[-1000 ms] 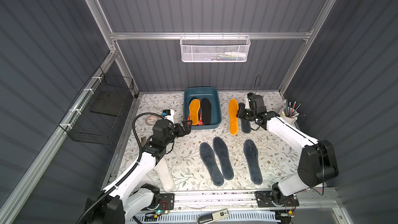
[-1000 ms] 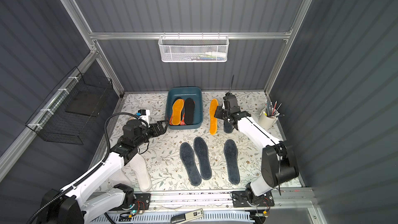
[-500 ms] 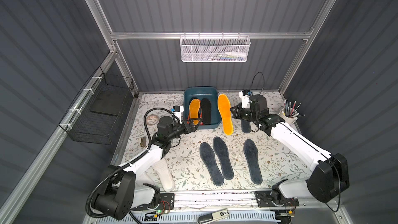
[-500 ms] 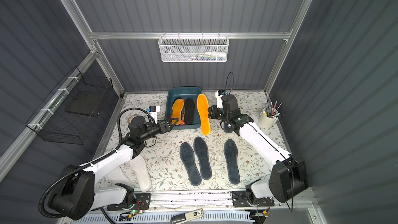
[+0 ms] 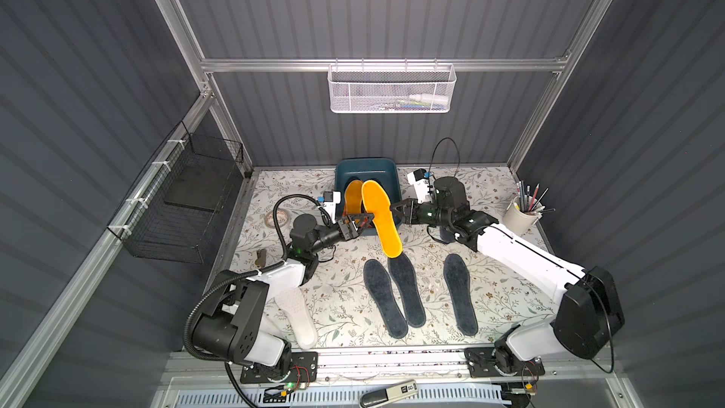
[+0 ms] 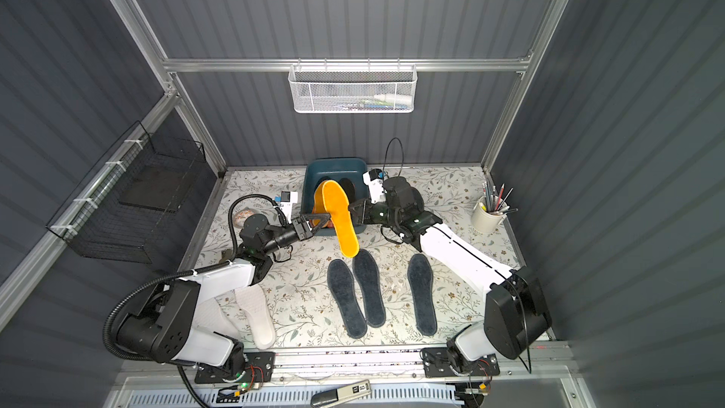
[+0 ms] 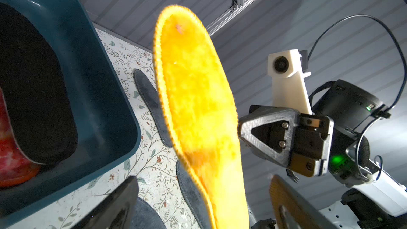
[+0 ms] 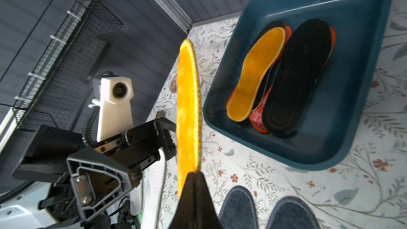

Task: Put the insoles into the storage box
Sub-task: Place the insole in the storage box.

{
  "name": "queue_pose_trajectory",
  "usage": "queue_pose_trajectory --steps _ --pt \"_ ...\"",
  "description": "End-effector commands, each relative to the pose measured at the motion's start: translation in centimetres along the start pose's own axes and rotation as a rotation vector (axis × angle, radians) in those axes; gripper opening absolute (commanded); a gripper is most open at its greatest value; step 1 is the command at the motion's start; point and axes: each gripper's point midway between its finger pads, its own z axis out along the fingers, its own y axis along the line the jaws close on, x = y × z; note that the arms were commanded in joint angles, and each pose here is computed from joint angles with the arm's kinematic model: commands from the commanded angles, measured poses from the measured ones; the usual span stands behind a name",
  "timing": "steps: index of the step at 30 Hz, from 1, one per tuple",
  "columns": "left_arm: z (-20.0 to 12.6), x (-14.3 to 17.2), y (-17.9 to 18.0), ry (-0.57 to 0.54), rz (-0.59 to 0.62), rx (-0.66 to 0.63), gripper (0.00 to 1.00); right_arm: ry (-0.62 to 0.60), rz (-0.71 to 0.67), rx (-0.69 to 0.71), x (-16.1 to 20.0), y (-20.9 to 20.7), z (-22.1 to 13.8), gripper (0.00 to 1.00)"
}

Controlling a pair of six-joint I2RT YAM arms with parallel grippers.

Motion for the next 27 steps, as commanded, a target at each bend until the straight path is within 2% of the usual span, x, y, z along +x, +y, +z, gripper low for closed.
queue_pose_trajectory --steps 1,7,11,14,17,20,21,23,27 --pt "0.0 -0.3 -0.7 -0.009 0.011 0.043 0.94 0.001 0.017 -0.083 0.1 1.5 0.2 0.0" --pt "0.1 -0.7 -0.9 -0.024 0.005 0.066 0.89 0.021 0.057 -0.14 0.9 2.1 0.6 0.0" --pt "0.2 -1.5 -2.0 -0.056 -0.004 0.138 0.73 0.041 0.085 -0.164 1.5 1.9 1.2 0.0" --pt "0.5 -1.7 -2.7 -0.056 -0.023 0.196 0.51 0.048 0.1 -0.181 1.8 1.9 1.5 0.0" --pt "0.6 -1.8 -2.7 -0.066 -0.045 0.232 0.21 0.052 0.101 -0.176 1.9 1.7 1.7 0.0" --pt "0.7 -1.8 -2.6 -0.069 -0.062 0.252 0.03 0.053 0.101 -0.168 2.0 1.4 1.7 0.0" --pt "0.7 -1.7 -2.5 -0.066 -0.063 0.252 0.0 0.053 0.103 -0.165 2.0 1.3 1.6 0.02" --pt "0.7 -1.8 -2.6 -0.066 -0.059 0.254 0.0 0.047 0.106 -0.159 1.9 1.1 1.3 0.13" --pt "0.4 -2.0 -3.5 -0.058 -0.04 0.268 0.0 0.005 0.093 -0.164 1.3 0.0 -0.5 0.42"
